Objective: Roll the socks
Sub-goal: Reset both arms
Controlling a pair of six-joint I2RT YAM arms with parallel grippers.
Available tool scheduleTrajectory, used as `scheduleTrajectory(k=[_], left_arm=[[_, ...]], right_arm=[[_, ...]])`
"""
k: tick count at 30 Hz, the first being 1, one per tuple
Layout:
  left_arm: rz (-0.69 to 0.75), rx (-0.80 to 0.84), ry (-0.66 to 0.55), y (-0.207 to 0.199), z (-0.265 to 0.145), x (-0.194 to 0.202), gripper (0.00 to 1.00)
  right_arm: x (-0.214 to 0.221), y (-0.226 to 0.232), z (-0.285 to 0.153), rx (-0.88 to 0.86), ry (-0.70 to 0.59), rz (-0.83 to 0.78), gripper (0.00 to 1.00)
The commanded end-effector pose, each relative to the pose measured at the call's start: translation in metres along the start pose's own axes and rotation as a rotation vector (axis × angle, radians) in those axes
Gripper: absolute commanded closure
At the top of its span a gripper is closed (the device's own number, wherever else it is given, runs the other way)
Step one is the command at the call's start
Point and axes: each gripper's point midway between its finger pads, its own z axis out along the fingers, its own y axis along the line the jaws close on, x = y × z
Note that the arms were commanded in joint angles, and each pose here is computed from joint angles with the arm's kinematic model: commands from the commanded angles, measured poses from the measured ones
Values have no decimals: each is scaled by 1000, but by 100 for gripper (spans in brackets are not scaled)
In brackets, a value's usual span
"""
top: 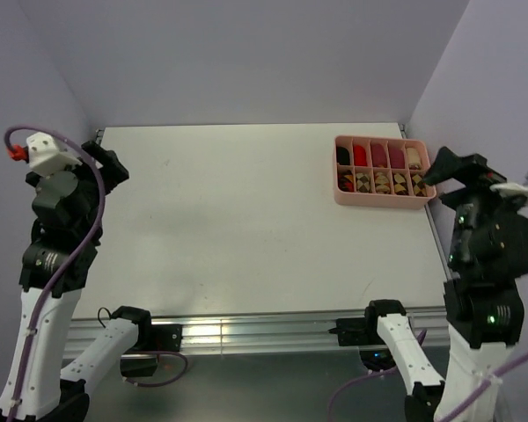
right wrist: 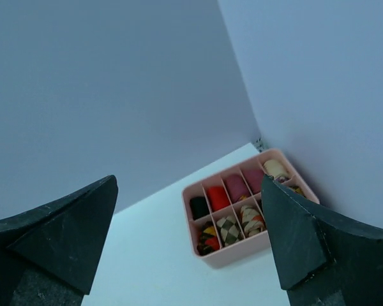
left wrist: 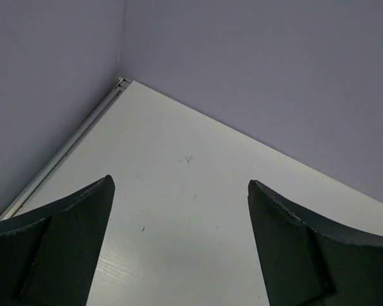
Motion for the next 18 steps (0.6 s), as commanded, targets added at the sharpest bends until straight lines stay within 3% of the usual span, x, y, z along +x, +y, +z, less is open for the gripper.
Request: scheduleTrajectory(k=[1, 9, 18], left_arm=[[34, -26, -32, 13, -20, -23, 8], [-23, -110, -87, 32, -42, -47, 3], [-32, -62, -120, 31, -51, -47, 2]], right_arm=[[11, -24, -9, 102, 11, -45, 0], [9, -46, -51, 79, -70, -61, 0], [-4, -61, -76, 59, -193, -54, 0]])
